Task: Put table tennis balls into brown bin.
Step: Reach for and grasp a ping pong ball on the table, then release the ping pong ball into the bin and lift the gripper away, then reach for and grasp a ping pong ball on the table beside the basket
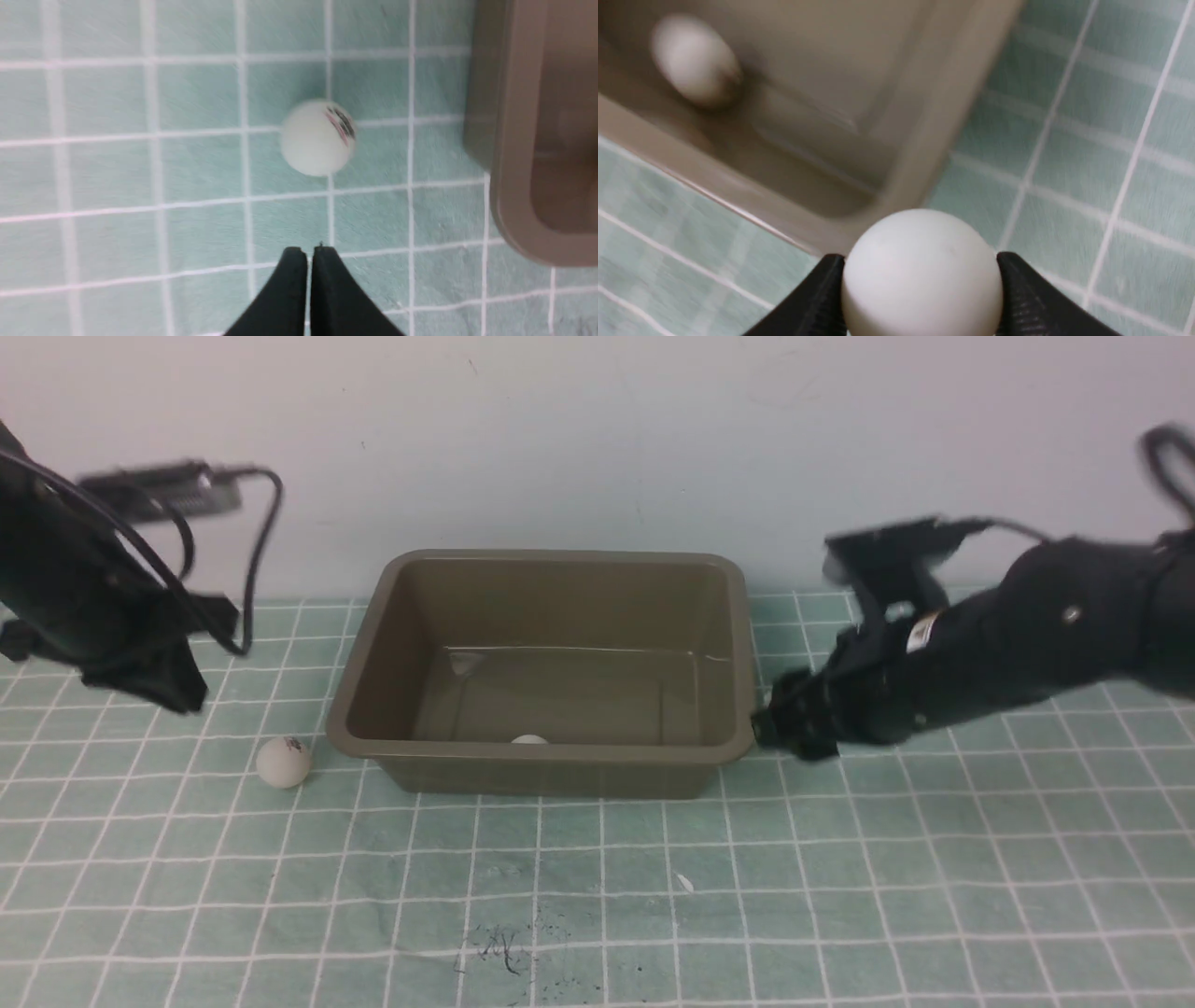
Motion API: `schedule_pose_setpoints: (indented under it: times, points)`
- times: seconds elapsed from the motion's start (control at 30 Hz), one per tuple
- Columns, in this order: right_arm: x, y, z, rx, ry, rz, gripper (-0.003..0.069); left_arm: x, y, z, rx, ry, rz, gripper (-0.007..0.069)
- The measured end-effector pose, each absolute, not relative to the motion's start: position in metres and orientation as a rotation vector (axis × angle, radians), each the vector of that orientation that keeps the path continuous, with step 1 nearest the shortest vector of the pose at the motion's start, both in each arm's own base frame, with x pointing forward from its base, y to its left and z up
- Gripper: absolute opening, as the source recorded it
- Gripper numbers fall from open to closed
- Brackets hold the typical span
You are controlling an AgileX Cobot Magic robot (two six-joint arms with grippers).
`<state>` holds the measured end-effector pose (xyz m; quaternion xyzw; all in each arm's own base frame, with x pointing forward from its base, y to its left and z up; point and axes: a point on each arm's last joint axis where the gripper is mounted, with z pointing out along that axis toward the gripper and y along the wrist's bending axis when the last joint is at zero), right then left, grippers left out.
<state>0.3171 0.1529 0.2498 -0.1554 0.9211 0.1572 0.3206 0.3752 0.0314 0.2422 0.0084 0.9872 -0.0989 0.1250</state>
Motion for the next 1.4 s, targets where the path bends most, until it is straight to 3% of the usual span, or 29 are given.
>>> schedule_pose_setpoints:
  times: [0.13, 0.27, 0.3, 0.33, 0.37, 0.4, 0.47, 0.5, 0.6, 0.67, 0.7, 0.73, 0.8, 0.93, 0.97, 1.07, 1.23, 1.4]
  points:
    - [0.327, 0.172, 0.277, -0.475, 2.318, 0.451, 0.0364, 0.383, 0.029, 0.226, 0.080, 2.868, -0.302, 0.0077]
    - [0.359, 0.196, 0.294, -0.540, 2.298, 0.485, 0.0472, 0.397, 0.029, 0.207, 0.047, 2.826, -0.309, 0.0325]
    - [0.360, 0.197, 0.296, -0.542, 2.296, 0.487, 0.0481, 0.398, 0.029, 0.205, 0.043, 2.828, -0.312, 0.0337]
    - [0.364, 0.198, 0.305, -0.557, 2.323, 0.500, 0.0545, 0.401, 0.030, 0.198, 0.028, 2.819, -0.312, 0.0405]
    - [0.364, 0.198, 0.307, -0.559, 2.327, 0.500, 0.0545, 0.401, 0.030, 0.198, 0.028, 2.819, -0.312, 0.0405]
    - [0.364, 0.196, 0.320, -0.568, 2.344, 0.507, 0.0570, 0.404, 0.029, 0.191, 0.006, 2.819, -0.330, 0.0482]
    - [0.358, 0.189, 0.342, -0.582, 2.339, 0.491, 0.0553, 0.407, 0.028, 0.181, -0.019, 2.826, -0.362, 0.0531]
    - [0.350, 0.183, 0.360, -0.597, 2.314, 0.461, 0.0508, 0.410, 0.026, 0.173, -0.027, 2.829, -0.373, 0.0555]
    - [0.319, 0.163, 0.399, -0.602, 2.271, 0.386, 0.0320, 0.414, 0.023, 0.159, -0.030, 2.845, -0.377, 0.0482]
    - [0.289, 0.144, 0.425, -0.569, 2.223, 0.331, 0.0167, 0.414, 0.022, 0.158, -0.006, 2.860, -0.366, 0.0323]
    - [0.267, 0.129, 0.440, -0.538, 2.183, 0.294, 0.0067, 0.414, 0.022, 0.163, 0.026, 2.880, -0.362, 0.0316]
    - [0.251, 0.119, 0.444, -0.512, 2.164, 0.271, 0.0033, 0.413, 0.022, 0.171, 0.055, 2.892, -0.358, 0.0334]
    - [0.236, 0.109, 0.445, -0.488, 2.150, 0.254, 0.0016, 0.413, 0.023, 0.183, 0.085, 2.893, -0.347, 0.0335]
    - [0.162, 0.072, 0.411, -0.354, 2.094, 0.282, -0.0013, 0.407, 0.014, 0.270, 0.141, 2.753, -0.361, 0.0335]
    - [0.163, 0.072, 0.407, -0.351, 2.103, 0.284, -0.0013, 0.406, 0.013, 0.273, 0.144, 2.746, -0.367, 0.0335]
    - [0.122, 0.054, 0.371, -0.258, 2.019, 0.357, -0.0014, 0.399, -0.025, 0.312, 0.275, 2.604, -0.484, 0.0335]
    - [0.084, 0.037, 0.347, -0.204, 1.883, 0.418, -0.0014, 0.407, -0.083, 0.298, 0.450, 2.532, -0.527, 0.0337]
    - [0.056, 0.024, 0.348, -0.190, 1.760, 0.444, -0.0014, 0.415, -0.113, 0.278, 0.470, 2.536, -0.503, 0.0495]
